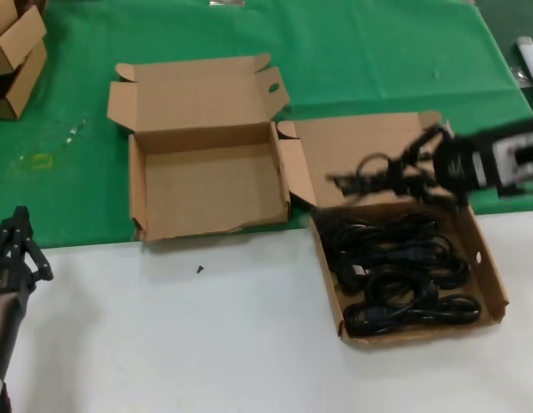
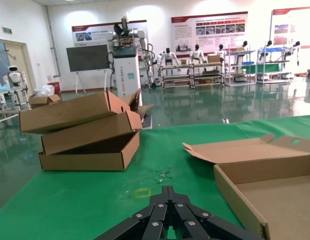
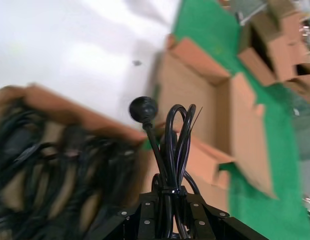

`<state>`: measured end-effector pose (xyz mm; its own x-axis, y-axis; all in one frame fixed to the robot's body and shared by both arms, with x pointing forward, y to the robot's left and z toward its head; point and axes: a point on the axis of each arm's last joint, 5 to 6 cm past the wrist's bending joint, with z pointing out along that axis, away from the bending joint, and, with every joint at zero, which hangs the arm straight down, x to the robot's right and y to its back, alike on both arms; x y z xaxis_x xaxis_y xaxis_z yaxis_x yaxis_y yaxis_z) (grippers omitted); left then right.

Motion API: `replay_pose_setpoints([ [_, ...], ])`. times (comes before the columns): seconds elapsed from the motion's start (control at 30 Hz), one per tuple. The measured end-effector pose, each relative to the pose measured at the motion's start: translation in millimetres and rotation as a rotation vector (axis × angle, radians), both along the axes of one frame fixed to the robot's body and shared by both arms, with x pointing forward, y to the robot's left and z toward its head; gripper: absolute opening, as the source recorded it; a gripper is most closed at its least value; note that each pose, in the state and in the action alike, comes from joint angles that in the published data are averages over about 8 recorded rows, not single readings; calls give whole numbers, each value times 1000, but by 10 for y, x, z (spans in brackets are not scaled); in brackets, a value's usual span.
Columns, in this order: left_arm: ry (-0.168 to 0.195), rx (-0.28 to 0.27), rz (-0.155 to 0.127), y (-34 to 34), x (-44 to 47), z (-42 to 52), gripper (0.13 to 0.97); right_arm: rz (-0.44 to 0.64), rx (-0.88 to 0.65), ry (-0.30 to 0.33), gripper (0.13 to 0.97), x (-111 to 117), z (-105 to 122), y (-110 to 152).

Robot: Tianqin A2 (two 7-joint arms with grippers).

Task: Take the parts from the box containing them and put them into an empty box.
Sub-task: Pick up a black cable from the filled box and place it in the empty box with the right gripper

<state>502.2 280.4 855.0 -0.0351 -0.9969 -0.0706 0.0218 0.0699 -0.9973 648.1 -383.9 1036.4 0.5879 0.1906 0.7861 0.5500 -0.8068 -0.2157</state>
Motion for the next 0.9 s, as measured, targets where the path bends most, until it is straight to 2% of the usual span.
replay_pose_setpoints([
  [0.2, 0, 0, 0, 0, 0, 0, 142, -39, 75, -31, 221, 131, 301, 136],
  [0.37, 0, 0, 0, 0, 0, 0, 142, -36, 129, -50, 220, 247, 390, 374],
  [0.67, 0, 0, 0, 0, 0, 0, 142, 22, 196, -80, 220, 462, 305, 971],
  [0.9, 0, 0, 0, 0, 0, 0, 142, 57, 220, -103, 219, 655, 118, 1404],
])
